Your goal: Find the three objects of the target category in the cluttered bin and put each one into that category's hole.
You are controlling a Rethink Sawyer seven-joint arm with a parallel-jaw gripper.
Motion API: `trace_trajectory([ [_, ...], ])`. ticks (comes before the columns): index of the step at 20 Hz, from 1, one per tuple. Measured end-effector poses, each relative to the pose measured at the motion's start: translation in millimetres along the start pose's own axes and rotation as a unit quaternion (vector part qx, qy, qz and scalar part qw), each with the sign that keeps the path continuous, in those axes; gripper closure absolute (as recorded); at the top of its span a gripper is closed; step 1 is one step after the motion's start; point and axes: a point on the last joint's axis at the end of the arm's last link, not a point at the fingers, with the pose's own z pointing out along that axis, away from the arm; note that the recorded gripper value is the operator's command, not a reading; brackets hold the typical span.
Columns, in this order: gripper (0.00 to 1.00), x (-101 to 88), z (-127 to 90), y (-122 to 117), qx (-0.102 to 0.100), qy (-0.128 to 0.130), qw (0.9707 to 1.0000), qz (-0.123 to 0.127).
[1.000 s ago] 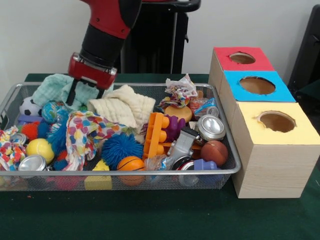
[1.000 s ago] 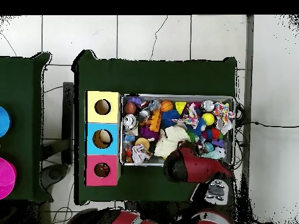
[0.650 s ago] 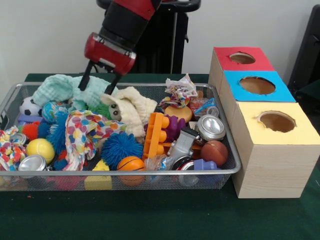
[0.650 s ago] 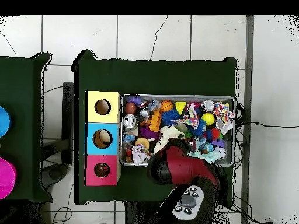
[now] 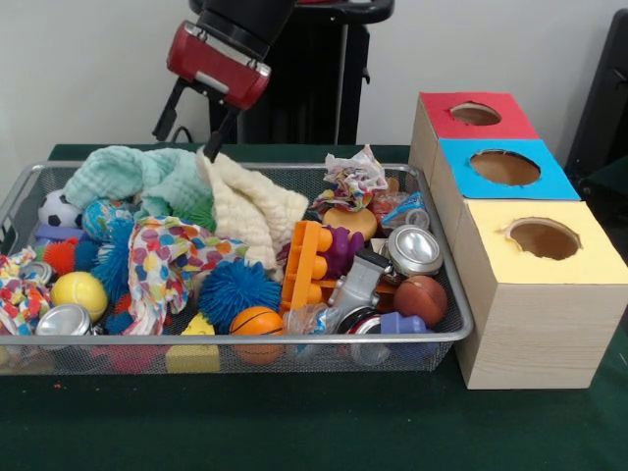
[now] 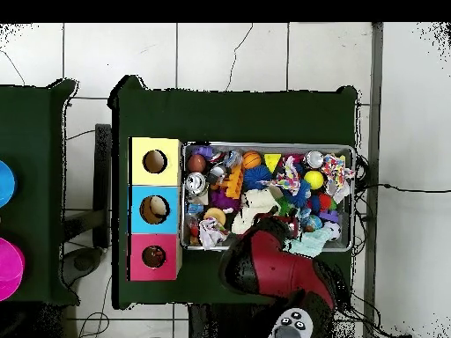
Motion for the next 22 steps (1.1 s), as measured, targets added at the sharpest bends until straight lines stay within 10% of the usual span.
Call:
trace_trajectory([
  [12,0.0,53.1,13,45,-0.055,0.038,0.9967,0.047],
  [22,0.0,31.2,-7,70,-0.07,0.026,0.995,0.066],
])
